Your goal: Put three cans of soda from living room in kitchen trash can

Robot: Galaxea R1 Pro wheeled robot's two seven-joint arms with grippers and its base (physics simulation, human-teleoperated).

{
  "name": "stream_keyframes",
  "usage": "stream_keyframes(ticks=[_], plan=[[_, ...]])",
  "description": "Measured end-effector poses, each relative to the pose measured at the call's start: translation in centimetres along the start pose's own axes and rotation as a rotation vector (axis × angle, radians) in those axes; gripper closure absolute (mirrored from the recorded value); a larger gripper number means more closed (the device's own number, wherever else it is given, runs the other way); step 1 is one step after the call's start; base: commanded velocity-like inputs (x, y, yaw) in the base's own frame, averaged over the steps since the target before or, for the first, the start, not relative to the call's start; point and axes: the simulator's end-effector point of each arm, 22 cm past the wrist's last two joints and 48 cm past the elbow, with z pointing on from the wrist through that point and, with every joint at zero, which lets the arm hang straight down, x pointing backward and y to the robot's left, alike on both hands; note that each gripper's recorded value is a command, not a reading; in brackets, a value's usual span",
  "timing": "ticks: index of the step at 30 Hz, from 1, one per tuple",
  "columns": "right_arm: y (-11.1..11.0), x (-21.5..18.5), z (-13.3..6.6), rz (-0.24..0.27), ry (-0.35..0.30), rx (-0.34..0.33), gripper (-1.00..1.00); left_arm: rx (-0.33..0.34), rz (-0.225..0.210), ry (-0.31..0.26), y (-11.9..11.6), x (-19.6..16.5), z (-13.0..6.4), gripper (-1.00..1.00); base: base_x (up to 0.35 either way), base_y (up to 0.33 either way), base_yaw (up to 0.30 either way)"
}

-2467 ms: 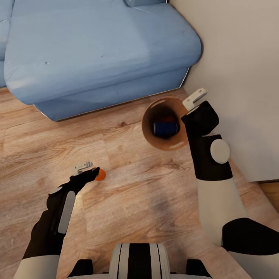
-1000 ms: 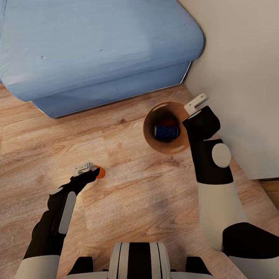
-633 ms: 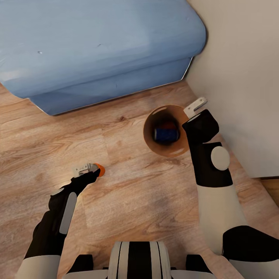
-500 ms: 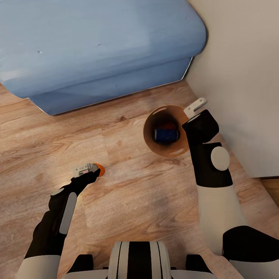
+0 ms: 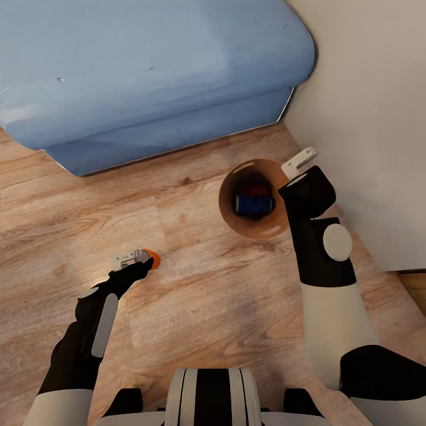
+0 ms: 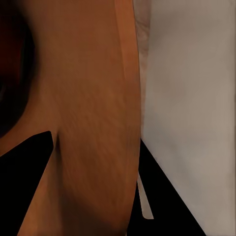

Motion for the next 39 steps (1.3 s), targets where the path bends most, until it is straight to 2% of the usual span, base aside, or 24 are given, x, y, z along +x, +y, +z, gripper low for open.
stream_keyframes(ticks=[10,18,39], plan=[[-0.8,-0.8,-0.8,0.012,-0.026,0.014,1.0,-0.003,0.0,0.019,0.1,0.9,0.3,-1.0,0.0,0.0,0.0],[0.1,-1.1,-0.9,0.016,-0.034,-0.037,1.0,-0.007,0.0,0.02,0.3,0.9,0.3,-1.0,0.0,0.0,0.0],[0.1,-1.1,-0.9,0.014,-0.032,-0.04,1.0,-0.008,-0.002,0.02,0.3,0.8,0.2,-1.0,0.004,0.0,0.0]])
